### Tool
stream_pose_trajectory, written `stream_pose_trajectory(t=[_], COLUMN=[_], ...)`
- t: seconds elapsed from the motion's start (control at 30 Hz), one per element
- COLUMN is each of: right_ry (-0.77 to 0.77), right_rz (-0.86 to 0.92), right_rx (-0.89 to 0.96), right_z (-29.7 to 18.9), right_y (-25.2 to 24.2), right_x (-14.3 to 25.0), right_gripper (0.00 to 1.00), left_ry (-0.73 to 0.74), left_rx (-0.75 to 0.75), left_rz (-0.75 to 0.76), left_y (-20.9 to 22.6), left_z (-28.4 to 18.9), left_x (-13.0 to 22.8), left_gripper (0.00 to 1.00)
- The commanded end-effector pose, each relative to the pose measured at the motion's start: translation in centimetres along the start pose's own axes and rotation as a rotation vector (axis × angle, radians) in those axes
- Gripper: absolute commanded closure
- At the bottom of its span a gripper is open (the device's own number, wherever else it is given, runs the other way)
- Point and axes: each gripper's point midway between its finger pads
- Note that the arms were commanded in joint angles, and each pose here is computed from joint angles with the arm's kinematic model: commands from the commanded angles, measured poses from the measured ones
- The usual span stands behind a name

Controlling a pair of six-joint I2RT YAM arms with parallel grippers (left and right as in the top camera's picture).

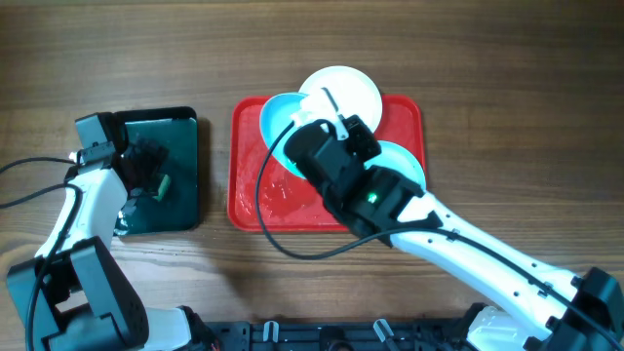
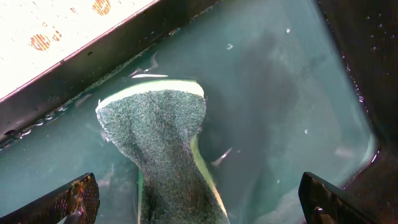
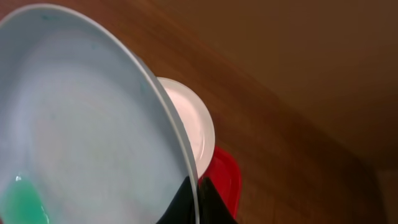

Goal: Clean dirty plates on tray and stack at the side
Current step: 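Lift the cleaned plate with the right gripper and place it right of tray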

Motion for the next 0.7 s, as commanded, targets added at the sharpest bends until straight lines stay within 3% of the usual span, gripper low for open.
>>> stream_pose_trajectory(t=[0.0,0.17,0.33,0.43,0.57,0.67], right_ry=[-0.095,-0.167,-0.158,-0.131,0.126,0.231], right_rz=[-0.111,-0.343,-0.269,-0.018,0.600,0.948], right_rx=[0.146,0.331,0.353,0.170,-0.379,-0.537], right_z=[-2.6,-6.4,-6.7,-3.6,3.1,6.7], right_y=[-2.0,-2.7,-2.9,-1.0,1.7,-4.7], right_x=[-3.4,-7.1,-6.7,-4.2,1.1,5.0], right_gripper=[0.96,0.96,0.96,0.96,0.96,0.96], left_ry=[0.001,0.002,0.002,0.002,0.001,0.001], left_rx=[0.007,0.006,0.006,0.006,0.007,0.007], left_rz=[-0.005,-0.005,-0.005,-0.005,-0.005,-0.005], left_y=[-0.2,-0.2,-0.2,-0.2,-0.2,-0.2], left_z=[0.1,0.1,0.1,0.1,0.1,0.1], left_x=[-0.3,-0.3,-0.3,-0.3,-0.3,-0.3], left_gripper=[0.00,0.00,0.00,0.00,0.00,0.00])
Point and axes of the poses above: each gripper's point midway between its finger pads, its own z axis out along the fingers, its own y axis along the line the jaws close on, x = y × z, and after that the axes turned 7 degrees about -z, right-handed
